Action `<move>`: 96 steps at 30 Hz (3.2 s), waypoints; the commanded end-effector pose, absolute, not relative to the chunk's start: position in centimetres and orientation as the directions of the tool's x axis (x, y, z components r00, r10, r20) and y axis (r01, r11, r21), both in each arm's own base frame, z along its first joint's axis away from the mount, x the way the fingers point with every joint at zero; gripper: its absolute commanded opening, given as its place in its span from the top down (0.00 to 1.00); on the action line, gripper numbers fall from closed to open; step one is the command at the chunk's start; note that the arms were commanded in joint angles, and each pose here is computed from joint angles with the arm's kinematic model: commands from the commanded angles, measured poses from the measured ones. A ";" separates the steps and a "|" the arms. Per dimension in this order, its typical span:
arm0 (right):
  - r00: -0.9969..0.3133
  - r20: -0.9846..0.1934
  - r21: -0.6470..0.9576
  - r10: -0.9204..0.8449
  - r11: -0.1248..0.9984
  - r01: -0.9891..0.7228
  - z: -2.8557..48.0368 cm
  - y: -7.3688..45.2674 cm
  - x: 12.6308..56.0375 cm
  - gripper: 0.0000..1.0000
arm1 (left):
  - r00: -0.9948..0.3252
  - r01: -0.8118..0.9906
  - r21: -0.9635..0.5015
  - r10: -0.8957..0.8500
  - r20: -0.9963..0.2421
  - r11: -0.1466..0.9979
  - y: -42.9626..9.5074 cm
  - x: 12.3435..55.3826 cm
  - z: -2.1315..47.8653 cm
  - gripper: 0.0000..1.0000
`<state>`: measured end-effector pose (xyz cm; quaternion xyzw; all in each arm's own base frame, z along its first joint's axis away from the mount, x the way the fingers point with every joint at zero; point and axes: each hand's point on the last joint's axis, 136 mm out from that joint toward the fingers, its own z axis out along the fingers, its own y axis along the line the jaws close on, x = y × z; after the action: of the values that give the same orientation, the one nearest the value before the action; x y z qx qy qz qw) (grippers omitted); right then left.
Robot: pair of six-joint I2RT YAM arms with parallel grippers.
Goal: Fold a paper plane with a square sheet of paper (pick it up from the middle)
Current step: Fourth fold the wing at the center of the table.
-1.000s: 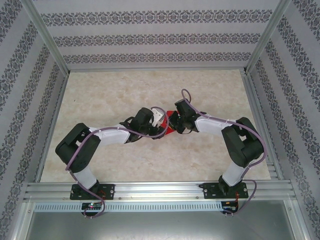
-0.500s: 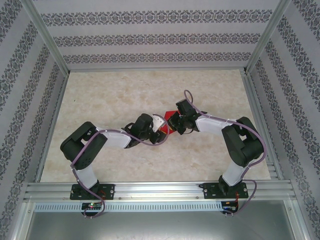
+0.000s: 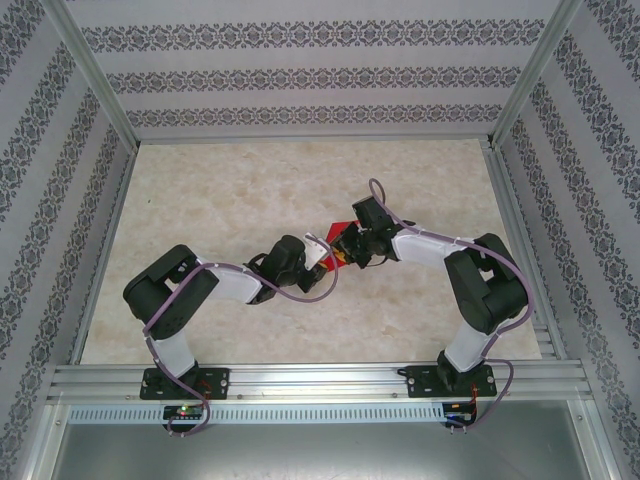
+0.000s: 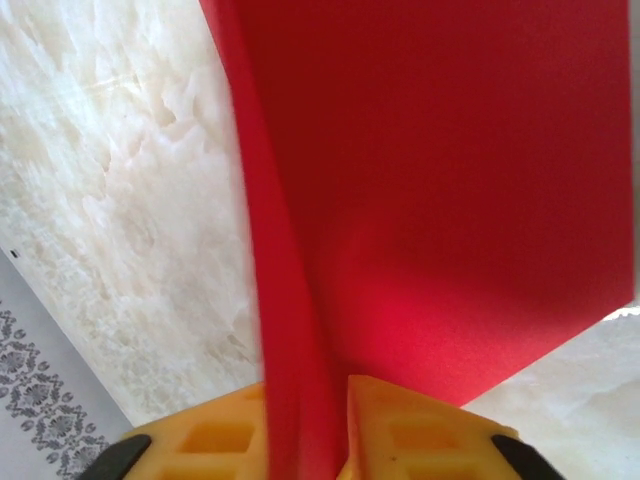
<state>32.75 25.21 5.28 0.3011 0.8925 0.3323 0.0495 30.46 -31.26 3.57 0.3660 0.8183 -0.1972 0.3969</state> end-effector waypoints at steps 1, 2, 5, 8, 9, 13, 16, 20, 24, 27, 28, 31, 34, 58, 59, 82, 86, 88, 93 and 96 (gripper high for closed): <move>-0.841 0.071 0.652 0.536 0.613 0.446 7.2 24.9 33.4 0.63 | -0.359 0.777 0.000 0.443 -0.822 0.630 -31.9 30.4 4.6 0.80; -0.859 0.050 0.655 0.510 0.632 0.413 7.5 24.8 33.5 0.58 | -0.365 0.780 -0.008 0.445 -0.818 0.626 -32.0 30.3 4.5 0.82; -0.903 -0.029 0.641 0.429 0.701 0.312 7.9 24.0 33.6 0.51 | -0.388 0.790 -0.040 0.449 -0.805 0.611 -32.2 29.8 3.9 0.85; -0.932 -0.085 0.671 0.352 0.712 0.208 8.3 23.5 33.6 0.49 | -0.437 0.781 -0.083 0.447 -0.780 0.619 -32.4 29.5 3.3 0.86; -0.933 -0.107 0.693 0.342 0.699 0.177 8.6 23.2 33.7 0.49 | -0.461 0.774 -0.100 0.448 -0.766 0.625 -32.4 29.4 3.0 0.87; -0.918 -0.236 0.742 0.318 0.669 0.041 10.8 22.2 33.5 0.45 | -0.528 0.747 -0.171 0.416 -0.740 0.643 -32.5 29.0 2.8 0.88; -0.921 -0.283 0.724 0.269 0.689 -0.021 10.7 22.0 32.8 0.46 | -0.571 0.722 -0.227 0.377 -0.729 0.654 -32.7 28.9 3.3 0.89; -0.928 -0.292 0.718 0.231 0.694 -0.053 9.6 22.1 32.4 0.48 | -0.640 0.671 -0.314 0.311 -0.703 0.672 -33.1 28.9 3.6 0.90; -0.935 -0.294 0.720 0.196 0.689 -0.082 9.1 22.9 32.5 0.53 | -0.681 0.617 -0.369 0.236 -0.693 0.695 -32.8 29.0 3.9 0.91; -0.940 -0.301 0.705 0.163 0.701 -0.105 8.4 23.5 32.5 0.55 | -0.696 0.594 -0.398 0.199 -0.690 0.699 -32.7 29.1 4.1 0.90; -0.944 -0.293 0.698 0.152 0.709 -0.102 8.0 23.6 32.5 0.56 | -0.700 0.588 -0.403 0.192 -0.688 0.701 -32.7 29.1 4.0 0.90; -0.954 -0.266 0.686 0.137 0.722 -0.088 6.8 24.0 32.5 0.59 | -0.710 0.573 -0.407 0.183 -0.680 0.711 -32.5 29.1 3.7 0.90; -0.955 -0.260 0.679 0.140 0.730 -0.078 6.2 24.0 32.9 0.62 | -0.712 0.566 -0.409 0.174 -0.680 0.716 -32.3 29.1 3.6 0.90; -0.960 -0.253 0.662 0.120 0.745 -0.081 5.2 24.9 33.6 0.54 | -0.770 0.475 -0.490 0.075 -0.634 0.731 -32.7 30.8 5.5 0.71; -0.960 -0.252 0.663 0.122 0.745 -0.080 5.2 24.8 33.6 0.54 | -0.768 0.476 -0.490 0.073 -0.636 0.730 -32.7 30.9 5.7 0.71; -0.960 -0.263 0.687 0.096 0.718 -0.116 5.4 25.2 33.3 0.54 | -0.818 0.422 -0.569 0.024 -0.575 0.706 -33.6 31.3 4.1 0.86; -0.953 -0.280 0.679 0.120 0.726 -0.108 5.7 24.4 33.4 0.55 | -0.817 0.416 -0.586 0.002 -0.577 0.696 -33.4 31.2 4.5 0.89; -0.946 -0.294 0.682 0.135 0.723 -0.109 6.0 24.0 33.5 0.55 | -0.817 0.410 -0.600 -0.015 -0.576 0.686 -33.4 31.1 4.7 0.89; -0.935 -0.304 0.698 0.183 0.710 -0.088 6.2 23.3 33.6 0.55 | -0.815 0.400 -0.621 -0.048 -0.577 0.674 -33.3 31.1 4.9 0.90; -0.932 -0.297 0.703 0.205 0.708 -0.068 5.9 23.1 33.6 0.55 | -0.814 0.393 -0.629 -0.065 -0.578 0.671 -33.1 31.1 4.9 0.91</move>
<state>32.66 23.30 4.83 0.0295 0.9160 0.3713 0.1493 30.16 -33.12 3.12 0.1105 0.8836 -0.3698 0.2650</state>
